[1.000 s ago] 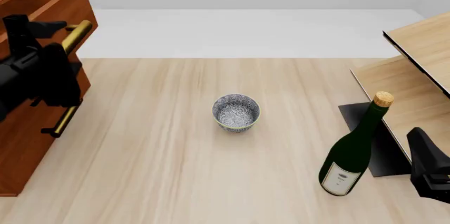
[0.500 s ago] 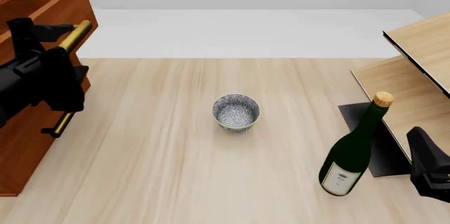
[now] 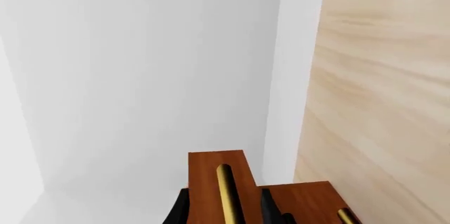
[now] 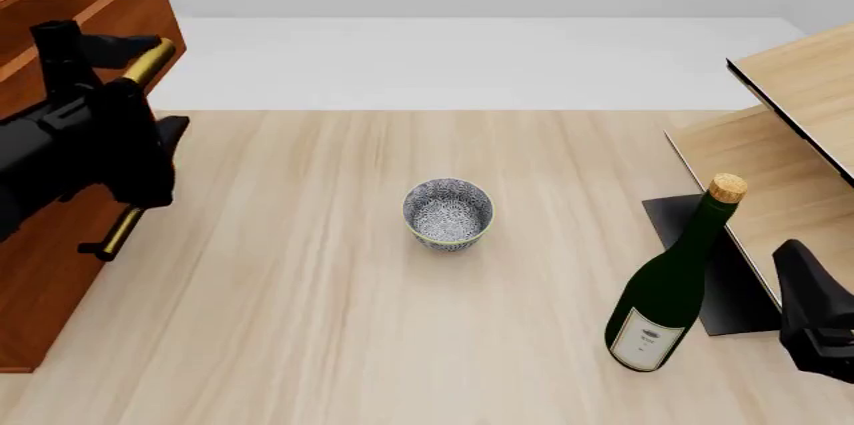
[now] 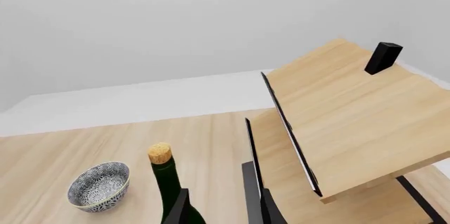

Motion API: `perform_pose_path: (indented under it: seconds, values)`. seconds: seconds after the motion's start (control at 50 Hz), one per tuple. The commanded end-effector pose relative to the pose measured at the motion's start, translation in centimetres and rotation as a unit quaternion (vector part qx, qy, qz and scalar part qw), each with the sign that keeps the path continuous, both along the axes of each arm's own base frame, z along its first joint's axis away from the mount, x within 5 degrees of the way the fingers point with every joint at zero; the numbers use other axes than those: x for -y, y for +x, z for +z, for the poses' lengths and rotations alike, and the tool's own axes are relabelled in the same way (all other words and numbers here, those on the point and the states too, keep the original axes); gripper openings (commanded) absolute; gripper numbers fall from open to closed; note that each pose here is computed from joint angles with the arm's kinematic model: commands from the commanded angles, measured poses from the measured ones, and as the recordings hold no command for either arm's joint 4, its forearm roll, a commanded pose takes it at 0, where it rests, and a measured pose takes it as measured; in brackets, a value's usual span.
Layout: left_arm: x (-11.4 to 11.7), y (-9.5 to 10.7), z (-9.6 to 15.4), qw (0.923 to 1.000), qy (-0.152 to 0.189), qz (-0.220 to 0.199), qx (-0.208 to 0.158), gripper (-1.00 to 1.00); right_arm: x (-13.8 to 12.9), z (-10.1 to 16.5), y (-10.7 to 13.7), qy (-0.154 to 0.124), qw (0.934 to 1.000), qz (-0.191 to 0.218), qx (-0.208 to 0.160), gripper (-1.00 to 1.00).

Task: Close the bottom drawer of the cabinet and open the top drawer.

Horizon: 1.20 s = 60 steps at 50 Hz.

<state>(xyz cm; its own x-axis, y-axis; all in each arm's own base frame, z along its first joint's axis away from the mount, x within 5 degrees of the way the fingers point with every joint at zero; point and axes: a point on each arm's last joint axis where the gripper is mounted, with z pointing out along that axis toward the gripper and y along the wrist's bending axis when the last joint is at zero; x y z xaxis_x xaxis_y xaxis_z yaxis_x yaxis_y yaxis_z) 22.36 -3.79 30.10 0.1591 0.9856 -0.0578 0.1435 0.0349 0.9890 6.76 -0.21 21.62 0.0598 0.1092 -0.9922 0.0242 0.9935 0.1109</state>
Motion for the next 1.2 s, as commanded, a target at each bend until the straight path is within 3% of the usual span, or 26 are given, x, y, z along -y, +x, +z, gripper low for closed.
perform_pose_path:
  seconds: [0.02, 0.2, 0.38, 0.5, 0.52, 0.56, 0.6, 0.64, 0.68, 0.74, 0.76, 0.8, 0.86, 0.88, 0.92, 0.94, 0.96, 0.98, 1.0, 1.02, 1.06, 1.08, 1.1, 1.14, 1.18, 1.2]
  values:
    - [1.4, 0.7, 0.4, 0.9997, -0.004, -0.025, 0.001, 1.0, 0.0, 0.0, 0.1, 0.002, 1.0, -0.001, 0.0, 1.0]
    - [2.0, 1.1, 0.5, 0.9993, -0.004, -0.037, 0.001, 1.0, 0.0, 0.0, 0.2, 0.005, 1.0, -0.002, -0.001, 1.0]
    - [2.8, 1.3, 3.4, 0.9986, -0.021, -0.049, 0.007, 1.0, 0.0, 0.0, 0.2, 0.006, 1.0, -0.002, -0.002, 1.0]
    - [5.5, 2.7, 8.0, 0.9904, -0.108, -0.076, -0.041, 1.0, 0.0, 0.1, 0.1, 0.007, 1.0, -0.001, -0.001, 1.0]
    - [5.6, 2.8, 7.9, 0.9905, -0.105, -0.076, -0.045, 1.0, 0.0, 0.1, 0.1, 0.007, 1.0, -0.002, -0.001, 1.0]
    - [7.5, 3.2, 10.5, 0.9802, -0.158, -0.092, -0.077, 1.0, 0.1, 0.0, 0.3, 0.009, 1.0, -0.003, -0.002, 1.0]
    - [5.3, 2.7, 9.5, 0.9891, -0.121, -0.071, -0.045, 1.0, 0.1, 0.0, 0.4, 0.009, 0.9999, -0.004, -0.003, 1.0]
    - [6.4, 3.2, 11.8, 0.9819, -0.163, -0.079, -0.057, 1.0, 0.1, 0.0, 0.4, 0.01, 0.9999, -0.003, -0.003, 1.0]
    - [6.1, 3.3, 12.1, 0.9824, -0.163, -0.073, -0.053, 1.0, 0.1, 0.0, 0.4, 0.01, 0.9999, -0.003, -0.003, 1.0]
    - [6.2, 3.6, 14.0, 0.9753, -0.201, -0.067, -0.063, 1.0, 0.1, 0.0, 0.3, 0.011, 0.9999, -0.003, -0.004, 1.0]
    - [7.2, 3.6, 16.5, 0.9605, -0.257, -0.073, -0.079, 1.0, 0.1, 0.0, 0.3, 0.012, 0.9999, -0.002, -0.004, 1.0]
    - [5.9, 3.5, 16.3, 0.9649, -0.246, -0.056, -0.074, 1.0, 0.1, 0.0, 0.4, 0.012, 0.9999, -0.003, -0.004, 1.0]
    - [5.4, 3.1, 17.8, 0.9604, -0.266, -0.049, -0.068, 1.0, 0.1, 0.0, 0.5, 0.014, 0.9999, -0.003, -0.005, 1.0]
    - [5.5, 3.2, 18.7, 0.9531, -0.289, -0.045, -0.077, 1.0, 0.1, 0.0, 0.5, 0.014, 0.9999, -0.003, -0.005, 1.0]
    - [4.4, 3.1, 18.4, 0.9558, -0.282, -0.024, -0.08, 1.0, 0.1, 0.0, 0.5, 0.014, 0.9999, -0.003, -0.005, 1.0]
    - [4.7, 3.1, 19.2, 0.9471, -0.306, -0.024, -0.093, 1.0, 0.1, 0.0, 0.5, 0.015, 0.9999, -0.003, -0.005, 1.0]
    - [4.2, 3.1, 18.5, 0.9526, -0.29, -0.016, -0.092, 1.0, 0.1, 0.0, 0.5, 0.014, 0.9999, -0.003, -0.005, 1.0]
    - [4.1, 3.0, 18.7, 0.9514, -0.293, -0.014, -0.093, 1.0, 0.1, 0.0, 0.5, 0.014, 0.9999, -0.003, -0.005, 1.0]
    - [5.6, 3.2, 19.8, 0.9371, -0.327, -0.027, -0.119, 1.0, 0.1, 0.0, 0.5, 0.015, 0.9999, -0.003, -0.005, 1.0]
    - [4.6, 3.0, 19.6, 0.9411, -0.318, -0.014, -0.114, 1.0, 0.1, 0.0, 0.5, 0.014, 0.9999, -0.004, -0.005, 1.0]
    - [5.7, 3.2, 20.6, 0.9292, -0.342, -0.018, -0.14, 1.0, 0.1, 0.0, 0.5, 0.014, 0.9999, -0.004, -0.004, 1.0]
    - [5.7, 3.2, 20.7, 0.9292, -0.342, -0.018, -0.14, 1.0, 0.1, 0.0, 0.4, 0.014, 0.9999, -0.004, -0.004, 1.0]
    - [5.8, 2.9, 22.5, 0.9144, -0.379, -0.016, -0.142, 1.0, 0.1, 0.0, 0.4, 0.013, 0.9999, -0.004, -0.004, 1.0]
    - [6.2, 3.4, 22.5, 0.9115, -0.379, -0.011, -0.16, 1.0, 0.1, 0.0, 0.4, 0.013, 0.9999, -0.003, -0.004, 1.0]
    - [5.8, 3.6, 23.6, 0.898, -0.406, 0.005, -0.169, 1.0, 0.1, 0.0, 0.4, 0.012, 0.9999, -0.003, -0.004, 1.0]
    - [5.8, 3.5, 23.8, 0.8998, -0.403, 0.003, -0.166, 1.0, 0.1, 0.0, 0.3, 0.011, 0.9999, -0.003, -0.004, 1.0]
